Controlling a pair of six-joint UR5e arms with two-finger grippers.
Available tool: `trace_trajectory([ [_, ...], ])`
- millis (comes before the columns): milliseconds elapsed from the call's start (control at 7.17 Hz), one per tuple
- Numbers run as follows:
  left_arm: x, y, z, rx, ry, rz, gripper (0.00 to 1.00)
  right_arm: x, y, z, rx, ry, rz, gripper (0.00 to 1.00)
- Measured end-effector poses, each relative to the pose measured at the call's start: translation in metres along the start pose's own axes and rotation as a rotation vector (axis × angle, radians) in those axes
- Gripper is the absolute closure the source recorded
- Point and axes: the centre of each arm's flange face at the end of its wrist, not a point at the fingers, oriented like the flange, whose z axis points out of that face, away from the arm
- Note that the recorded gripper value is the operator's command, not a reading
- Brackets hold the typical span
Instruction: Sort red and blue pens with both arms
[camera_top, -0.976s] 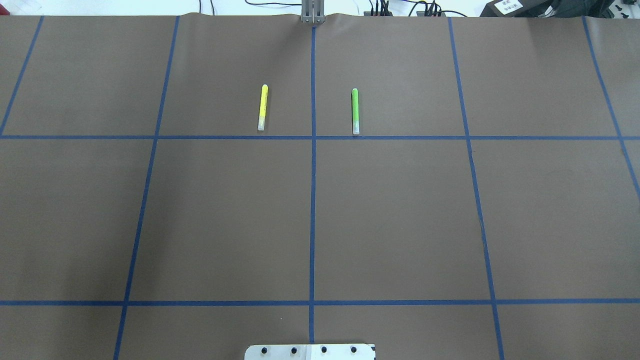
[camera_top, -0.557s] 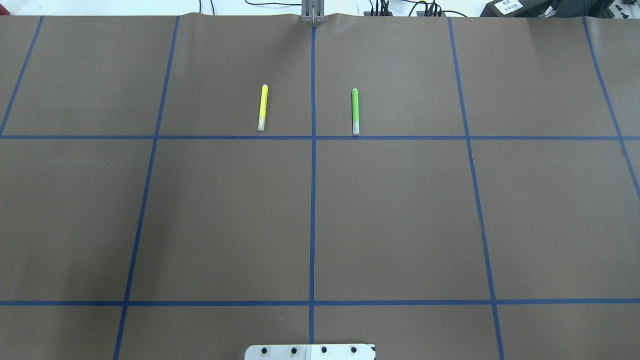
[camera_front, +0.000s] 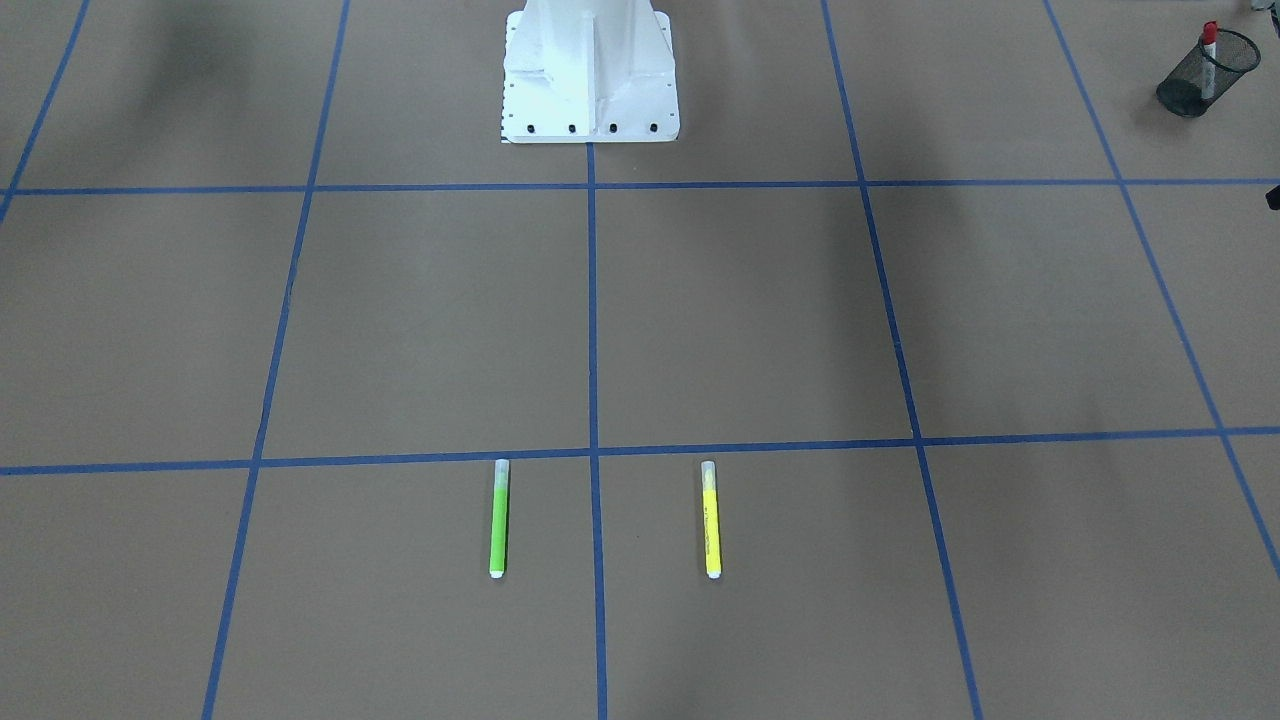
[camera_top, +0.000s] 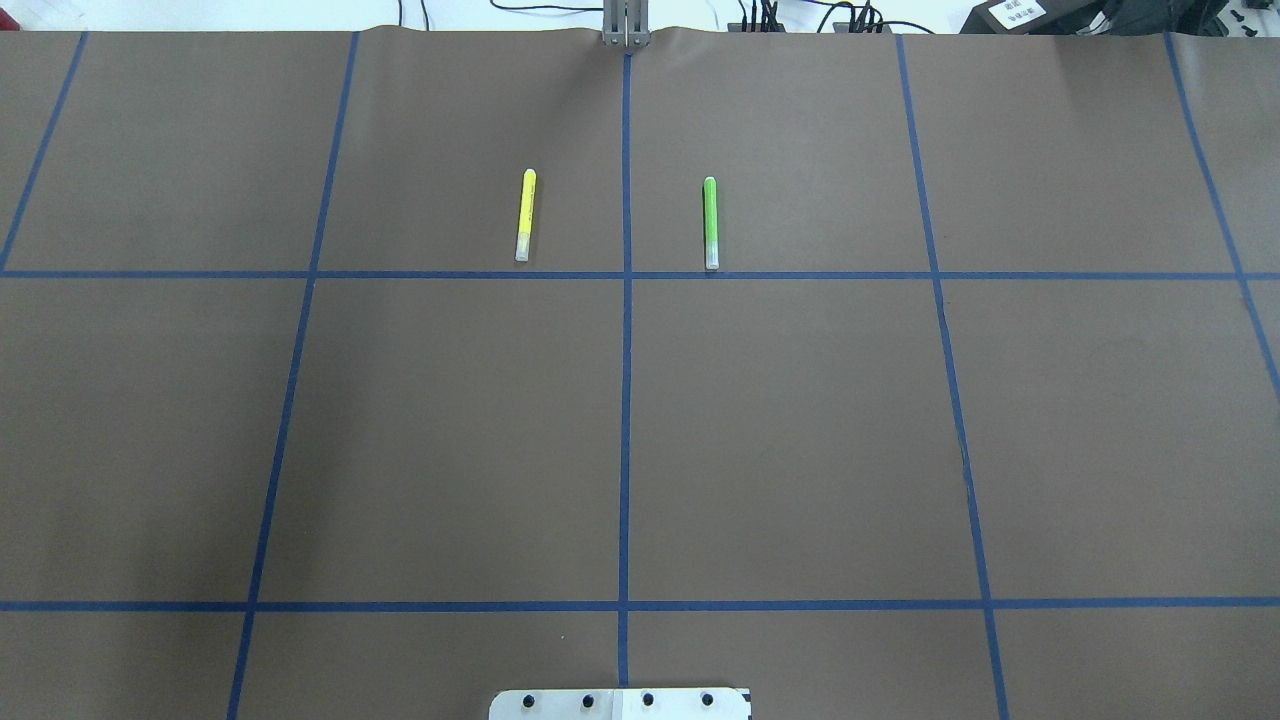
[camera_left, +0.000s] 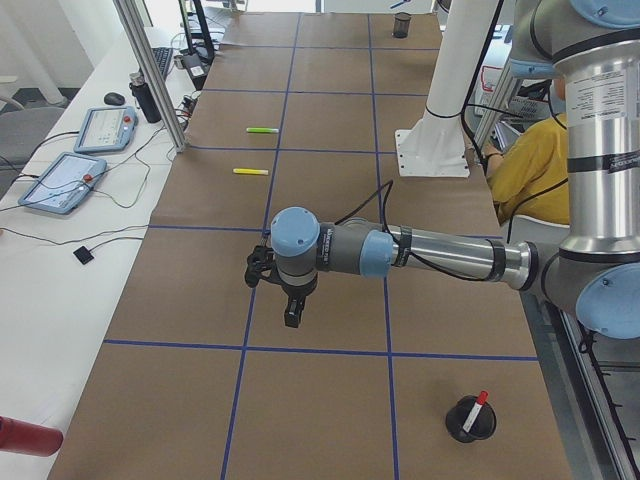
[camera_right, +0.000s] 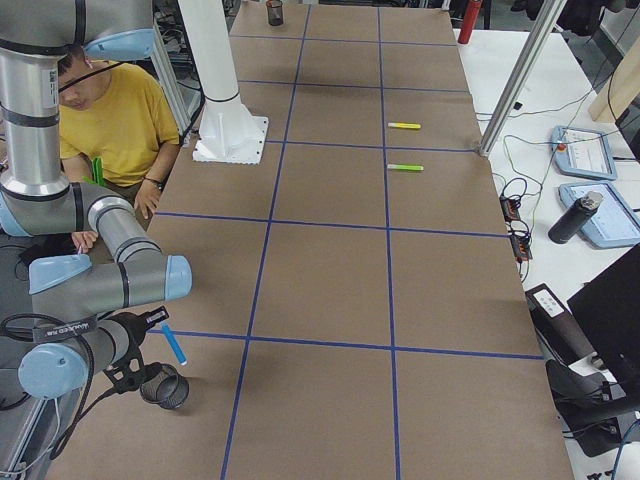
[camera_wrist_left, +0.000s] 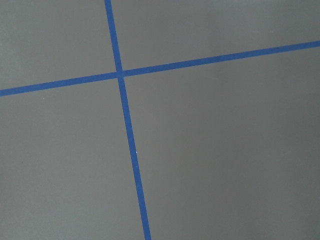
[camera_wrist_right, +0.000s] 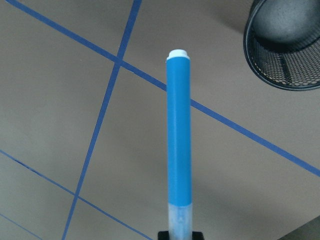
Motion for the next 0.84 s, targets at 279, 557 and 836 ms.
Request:
trace_trajectory([
  [279, -0.002, 0.005, 0.001, 0.014, -0.001, 0.013, 0.0, 0.011, -0.006, 0.002, -0.022, 0.042, -0.001, 1.0],
  [557, -0.003, 0.007, 0.0, 0.019, -0.002, 0.018, 0.0, 0.027, -0.027, 0.008, -0.027, 0.057, -0.003, 1.0],
  [836, -0.003, 0.007, 0.0, 0.02, -0.002, 0.02, 0.0, 0.043, -0.044, 0.015, -0.033, 0.07, -0.006, 1.0],
])
